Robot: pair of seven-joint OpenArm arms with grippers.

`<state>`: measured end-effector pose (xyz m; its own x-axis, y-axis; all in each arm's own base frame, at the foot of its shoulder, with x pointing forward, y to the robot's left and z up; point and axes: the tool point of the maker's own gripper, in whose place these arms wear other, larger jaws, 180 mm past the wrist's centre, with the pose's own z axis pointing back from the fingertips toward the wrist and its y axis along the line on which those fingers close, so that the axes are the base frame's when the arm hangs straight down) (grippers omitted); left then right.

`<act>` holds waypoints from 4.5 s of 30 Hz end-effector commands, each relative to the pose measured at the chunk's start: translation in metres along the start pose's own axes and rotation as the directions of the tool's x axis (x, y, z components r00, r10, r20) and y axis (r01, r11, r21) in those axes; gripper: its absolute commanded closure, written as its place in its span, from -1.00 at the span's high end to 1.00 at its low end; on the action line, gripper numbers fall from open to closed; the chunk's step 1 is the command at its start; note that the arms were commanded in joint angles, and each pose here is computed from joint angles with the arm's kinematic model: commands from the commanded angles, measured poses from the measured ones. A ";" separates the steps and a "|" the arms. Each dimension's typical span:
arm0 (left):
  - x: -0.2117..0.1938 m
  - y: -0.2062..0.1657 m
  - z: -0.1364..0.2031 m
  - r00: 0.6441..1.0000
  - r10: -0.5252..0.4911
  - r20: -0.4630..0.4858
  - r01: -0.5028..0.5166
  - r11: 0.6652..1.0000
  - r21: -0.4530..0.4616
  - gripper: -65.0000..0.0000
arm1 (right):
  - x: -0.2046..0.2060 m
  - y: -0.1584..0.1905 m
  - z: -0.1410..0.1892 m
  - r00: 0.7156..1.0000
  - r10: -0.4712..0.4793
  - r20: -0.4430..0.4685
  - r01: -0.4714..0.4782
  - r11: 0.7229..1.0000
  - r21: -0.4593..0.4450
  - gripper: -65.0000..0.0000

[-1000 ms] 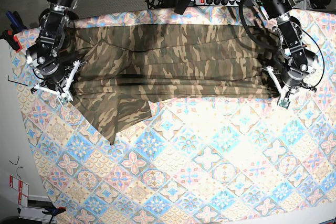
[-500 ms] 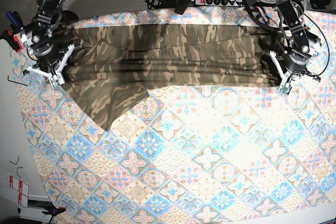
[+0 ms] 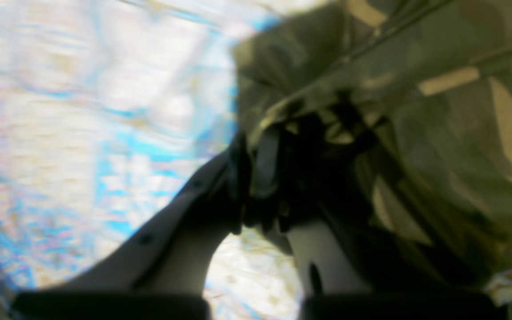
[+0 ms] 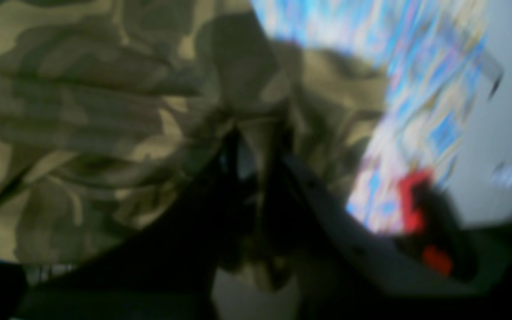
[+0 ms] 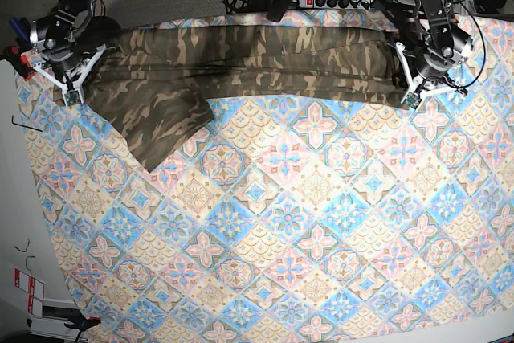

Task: Fold the T-shirt properly
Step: 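Pull the gathered shirt edge away from the table center with both grippers, then hold the shirt edge and adjust both grippers along it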

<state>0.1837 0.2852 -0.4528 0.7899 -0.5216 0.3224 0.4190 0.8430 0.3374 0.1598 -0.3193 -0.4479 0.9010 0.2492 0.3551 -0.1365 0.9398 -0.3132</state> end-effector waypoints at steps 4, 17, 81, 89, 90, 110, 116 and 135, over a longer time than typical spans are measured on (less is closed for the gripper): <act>-0.014 0.018 -0.002 0.998 0.010 -0.059 -0.007 0.999 0.050 -0.83 | -0.007 -0.018 0.002 0.999 -0.005 -0.042 0.002 0.998 -0.057 -0.83; -0.025 0.033 0.004 0.996 0.069 -0.064 -0.063 0.994 0.089 -0.17 | 0.017 -0.036 0.021 0.999 0.023 0.024 -0.020 0.991 -0.129 0.40; -0.055 0.041 0.105 1.000 0.013 -0.004 -0.012 0.984 0.179 -0.15 | 0.025 -0.042 0.028 0.998 0.034 0.048 -0.026 0.988 -0.154 0.50; -0.018 0.068 0.106 0.950 0.239 0.200 -0.287 0.922 0.260 -0.15 | 0.026 -0.042 0.028 0.998 0.035 0.050 -0.027 0.988 -0.153 0.49; -0.014 0.069 0.106 0.941 0.257 0.221 -0.310 0.915 0.258 -0.15 | 0.026 -0.042 0.028 0.998 0.035 0.051 -0.027 0.988 -0.153 0.49; -0.021 0.022 0.049 0.900 0.395 0.186 -0.409 0.912 0.041 -0.15 | 0.070 -0.068 0.059 0.982 -0.017 0.188 0.067 0.963 -0.263 0.49; -0.042 0.009 0.029 0.888 0.444 0.117 -0.446 0.895 -0.012 -0.15 | 0.091 -0.048 0.054 0.976 0.040 0.216 0.009 0.976 -0.218 0.49; -0.039 -0.031 -0.026 0.883 0.468 0.007 -0.460 0.870 -0.179 -0.15 | 0.025 -0.025 -0.001 0.990 -0.118 -0.078 0.112 0.991 -0.075 0.49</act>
<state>0.1721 0.2762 -0.4854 0.8345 -0.0382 0.5497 0.0794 0.9955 -0.0514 0.1764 -0.3310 -0.4419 0.9528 0.1107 0.2827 -0.0151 0.9472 -0.3201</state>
